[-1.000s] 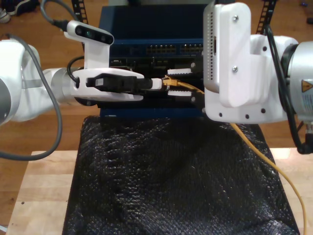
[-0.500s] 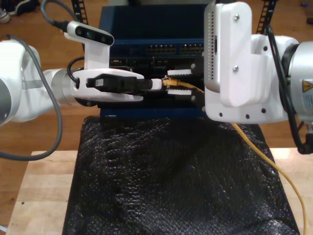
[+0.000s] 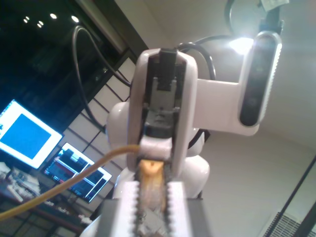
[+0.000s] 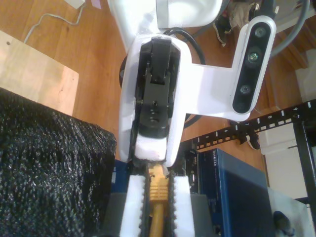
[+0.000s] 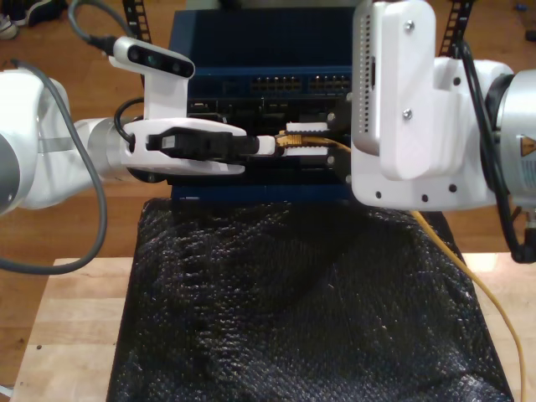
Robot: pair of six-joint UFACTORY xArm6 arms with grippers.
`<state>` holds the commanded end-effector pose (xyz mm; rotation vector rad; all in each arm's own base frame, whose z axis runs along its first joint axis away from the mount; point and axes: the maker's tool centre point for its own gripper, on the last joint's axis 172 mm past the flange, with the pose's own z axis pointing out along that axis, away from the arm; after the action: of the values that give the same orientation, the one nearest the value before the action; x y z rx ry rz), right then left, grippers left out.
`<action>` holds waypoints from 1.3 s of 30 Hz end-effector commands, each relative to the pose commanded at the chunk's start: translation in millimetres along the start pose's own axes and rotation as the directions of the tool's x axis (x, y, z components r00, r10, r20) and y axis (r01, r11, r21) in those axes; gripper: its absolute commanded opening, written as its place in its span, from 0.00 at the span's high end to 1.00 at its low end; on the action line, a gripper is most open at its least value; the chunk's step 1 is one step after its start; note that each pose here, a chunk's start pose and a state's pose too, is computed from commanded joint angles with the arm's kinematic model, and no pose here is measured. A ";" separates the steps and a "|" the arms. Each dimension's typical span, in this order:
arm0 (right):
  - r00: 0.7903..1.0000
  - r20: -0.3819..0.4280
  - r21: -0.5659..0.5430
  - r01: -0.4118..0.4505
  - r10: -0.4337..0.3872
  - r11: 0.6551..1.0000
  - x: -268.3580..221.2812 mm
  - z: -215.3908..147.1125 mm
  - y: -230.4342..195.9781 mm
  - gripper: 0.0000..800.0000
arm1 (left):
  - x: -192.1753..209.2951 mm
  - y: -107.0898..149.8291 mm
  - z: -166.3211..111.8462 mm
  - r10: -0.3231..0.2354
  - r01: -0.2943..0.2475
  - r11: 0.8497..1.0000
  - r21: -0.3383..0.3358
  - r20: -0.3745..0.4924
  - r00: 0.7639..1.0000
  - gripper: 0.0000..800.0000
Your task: Grab the cable and plug it in
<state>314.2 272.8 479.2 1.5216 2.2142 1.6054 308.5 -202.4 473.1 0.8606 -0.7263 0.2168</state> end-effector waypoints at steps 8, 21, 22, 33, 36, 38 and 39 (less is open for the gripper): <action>1.000 -0.001 -0.002 -0.001 0.001 1.000 -0.3 -0.5 -0.8 0.99 | 10.9 4.0 -1.2 0.037 -0.038 0.999 -0.024 -0.042 0.998 0.13; 0.993 0.008 0.005 -0.121 0.121 0.993 -2.2 5.3 6.6 1.00 | 30.0 -9.7 -27.2 0.096 -0.087 0.989 0.118 -0.076 0.992 0.01; 0.992 0.014 0.016 -0.126 0.126 0.992 -4.5 9.2 4.7 1.00 | 33.2 -7.3 -31.3 0.113 -0.103 0.986 0.130 -0.075 0.991 0.01; 0.963 0.120 0.138 -0.258 0.243 0.956 -46.9 21.4 -20.5 1.00 | 71.7 20.3 -92.0 0.339 -0.306 0.890 0.338 -0.040 0.940 0.01; 0.935 0.190 0.156 -0.331 0.300 0.931 -82.4 9.8 -27.8 1.00 | 76.0 23.5 -99.8 0.390 -0.366 0.841 0.398 0.023 0.921 0.01; 0.910 0.234 0.164 -0.384 0.343 0.909 -103.1 -2.7 -30.7 1.00 | 68.4 16.8 -105.3 0.371 -0.361 0.822 0.441 0.068 0.926 0.01; 0.898 0.253 0.170 -0.408 0.361 0.897 -111.4 -9.3 -31.9 1.00 | 63.7 10.9 -108.6 0.352 -0.353 0.813 0.464 0.092 0.932 0.01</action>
<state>346.5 188.7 405.6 2.1990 2.1229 1.2116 404.5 -120.3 474.9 1.1868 -0.8488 0.7548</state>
